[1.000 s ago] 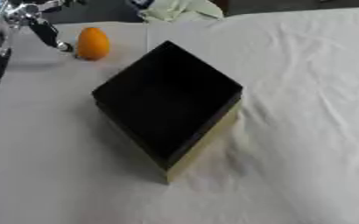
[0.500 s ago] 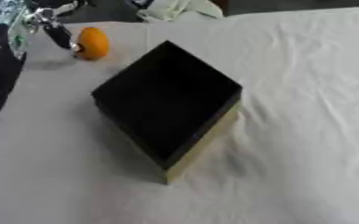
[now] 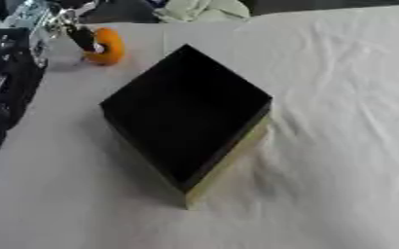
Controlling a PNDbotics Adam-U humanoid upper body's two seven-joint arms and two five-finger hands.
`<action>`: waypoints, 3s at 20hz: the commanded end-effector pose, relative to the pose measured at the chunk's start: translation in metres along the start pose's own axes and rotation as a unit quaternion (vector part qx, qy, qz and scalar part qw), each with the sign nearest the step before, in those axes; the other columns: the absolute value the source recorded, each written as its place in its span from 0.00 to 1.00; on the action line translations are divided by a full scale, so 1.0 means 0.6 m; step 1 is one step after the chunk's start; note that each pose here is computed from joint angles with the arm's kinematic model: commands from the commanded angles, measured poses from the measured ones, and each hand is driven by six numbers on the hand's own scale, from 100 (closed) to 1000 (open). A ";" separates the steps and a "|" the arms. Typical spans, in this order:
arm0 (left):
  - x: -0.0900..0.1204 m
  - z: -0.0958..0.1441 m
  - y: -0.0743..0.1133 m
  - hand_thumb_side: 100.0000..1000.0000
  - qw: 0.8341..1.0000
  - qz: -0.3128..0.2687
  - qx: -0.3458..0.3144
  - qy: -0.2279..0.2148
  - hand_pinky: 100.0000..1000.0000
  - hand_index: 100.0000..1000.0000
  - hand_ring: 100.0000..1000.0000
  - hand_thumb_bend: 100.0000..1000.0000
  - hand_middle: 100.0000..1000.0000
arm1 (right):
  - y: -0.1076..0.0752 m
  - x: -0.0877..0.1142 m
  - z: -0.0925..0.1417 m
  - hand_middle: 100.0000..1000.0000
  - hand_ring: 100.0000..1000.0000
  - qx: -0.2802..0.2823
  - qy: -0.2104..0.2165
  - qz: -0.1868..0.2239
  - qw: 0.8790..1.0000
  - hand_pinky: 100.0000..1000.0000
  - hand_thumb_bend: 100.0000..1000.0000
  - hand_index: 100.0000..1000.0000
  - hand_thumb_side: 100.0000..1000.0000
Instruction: Pick up objects on the table and place them in the box.
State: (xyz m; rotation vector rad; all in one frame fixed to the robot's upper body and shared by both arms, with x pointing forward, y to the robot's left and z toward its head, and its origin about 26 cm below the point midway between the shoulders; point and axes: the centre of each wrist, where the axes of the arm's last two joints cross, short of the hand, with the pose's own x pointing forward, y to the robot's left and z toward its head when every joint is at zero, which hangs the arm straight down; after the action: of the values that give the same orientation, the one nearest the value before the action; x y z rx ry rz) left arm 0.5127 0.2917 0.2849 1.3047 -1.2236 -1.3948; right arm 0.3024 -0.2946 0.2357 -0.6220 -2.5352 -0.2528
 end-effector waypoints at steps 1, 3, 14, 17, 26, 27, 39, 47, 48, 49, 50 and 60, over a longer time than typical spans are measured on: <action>-0.014 0.002 0.026 0.00 1.000 -0.002 0.001 0.016 0.64 0.95 0.83 0.43 0.90 | -0.001 0.011 -0.011 0.63 0.72 -0.001 -0.016 -0.002 1.000 0.74 0.21 0.84 1.00; -0.018 0.002 0.021 0.00 1.000 0.000 -0.020 0.019 0.64 0.94 0.83 0.41 0.89 | -0.002 0.010 -0.010 0.63 0.72 -0.001 -0.015 -0.001 1.000 0.74 0.21 0.84 1.00; -0.028 0.002 -0.010 0.00 0.996 0.011 -0.082 0.028 0.47 0.77 0.71 0.32 0.75 | -0.001 0.010 -0.009 0.63 0.72 -0.007 -0.013 -0.002 1.000 0.75 0.21 0.84 1.00; -0.030 0.003 -0.017 0.00 0.996 0.021 -0.085 0.026 0.35 0.68 0.60 0.30 0.65 | -0.002 0.009 -0.008 0.63 0.72 -0.009 -0.012 -0.001 1.000 0.75 0.21 0.84 1.00; -0.030 0.005 -0.011 0.00 0.998 0.002 -0.045 0.032 0.00 0.37 0.32 0.38 0.34 | -0.003 0.008 -0.006 0.63 0.72 -0.011 -0.008 -0.001 1.000 0.75 0.21 0.84 1.00; -0.030 0.005 -0.010 0.00 0.999 -0.004 -0.037 0.034 0.00 0.34 0.29 0.39 0.31 | -0.003 0.008 -0.006 0.63 0.72 -0.012 -0.008 -0.001 1.000 0.75 0.21 0.84 1.00; -0.022 0.015 0.036 0.00 0.998 -0.036 0.058 -0.007 0.00 0.27 0.23 0.40 0.25 | -0.005 0.007 -0.005 0.63 0.72 -0.014 -0.007 0.001 1.000 0.75 0.21 0.85 1.00; 0.000 0.035 0.099 0.00 0.989 -0.045 0.126 -0.067 0.00 0.26 0.22 0.35 0.24 | -0.006 0.007 -0.007 0.63 0.72 -0.015 -0.009 0.000 1.000 0.75 0.21 0.85 1.00; 0.005 0.037 0.106 0.00 0.987 -0.045 0.132 -0.077 0.00 0.26 0.22 0.35 0.24 | -0.006 0.007 -0.007 0.63 0.72 -0.015 -0.009 0.000 1.000 0.75 0.21 0.85 1.00; 0.010 0.039 0.113 0.00 0.986 -0.047 0.137 -0.088 0.00 0.26 0.22 0.35 0.24 | -0.007 0.007 -0.007 0.63 0.72 -0.015 -0.010 0.000 1.000 0.75 0.21 0.85 1.00; 0.017 0.042 0.119 0.00 0.983 -0.048 0.143 -0.102 0.00 0.26 0.22 0.33 0.24 | -0.007 0.007 -0.007 0.63 0.72 -0.015 -0.010 0.000 1.000 0.75 0.21 0.85 1.00; 0.114 0.068 0.153 0.00 0.939 -0.077 0.189 -0.278 0.00 0.28 0.25 0.32 0.25 | -0.007 0.008 -0.009 0.63 0.72 -0.016 -0.013 -0.001 1.000 0.75 0.21 0.85 1.00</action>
State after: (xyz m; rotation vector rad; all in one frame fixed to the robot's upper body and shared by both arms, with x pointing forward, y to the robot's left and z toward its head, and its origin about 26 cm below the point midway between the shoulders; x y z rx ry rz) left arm 0.4704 0.2199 0.3471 1.2969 -1.8131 -1.7516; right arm 0.3018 -0.2959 0.2326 -0.6309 -2.5251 -0.2924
